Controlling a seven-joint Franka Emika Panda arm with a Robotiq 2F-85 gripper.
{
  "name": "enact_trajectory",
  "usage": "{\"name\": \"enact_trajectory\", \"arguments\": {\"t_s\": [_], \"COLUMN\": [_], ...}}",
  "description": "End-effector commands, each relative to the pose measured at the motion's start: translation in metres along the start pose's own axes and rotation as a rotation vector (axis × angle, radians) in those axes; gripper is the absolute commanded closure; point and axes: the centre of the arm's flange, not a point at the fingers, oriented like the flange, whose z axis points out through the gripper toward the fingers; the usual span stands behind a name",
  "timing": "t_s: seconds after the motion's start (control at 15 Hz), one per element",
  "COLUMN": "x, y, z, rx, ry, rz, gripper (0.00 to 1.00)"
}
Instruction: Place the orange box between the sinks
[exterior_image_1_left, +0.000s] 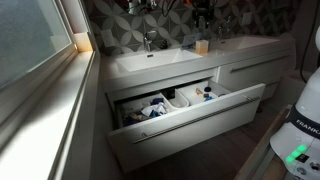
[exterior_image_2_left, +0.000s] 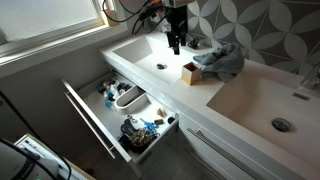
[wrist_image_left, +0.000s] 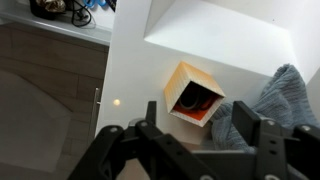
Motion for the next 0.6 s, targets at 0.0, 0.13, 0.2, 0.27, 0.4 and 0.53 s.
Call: {"name": "enact_trajectory", "arguments": {"t_s": [0.0,0.13,0.2,0.27,0.4,0.53], "x": [-0.022,-0.033,-0.038,-0.044,-0.052,-0.042], "y": [0.043,0.060,0.066,0.073,0.085,0.064], "z": [-0.044,-0.058,-0.064,-0.068,-0.072,-0.069], "rx": [-0.011,-0.020,-0.023,-0.027,-0.031,-0.027], "ry": [-0.049,-0.078,-0.092,-0.105,-0.128,-0.119], "rz": [-0.195,-0.305,-0.360,-0.415,-0.524,-0.468], "gripper": [0.00,0.00,0.00,0.00,0.00,0.00]}}
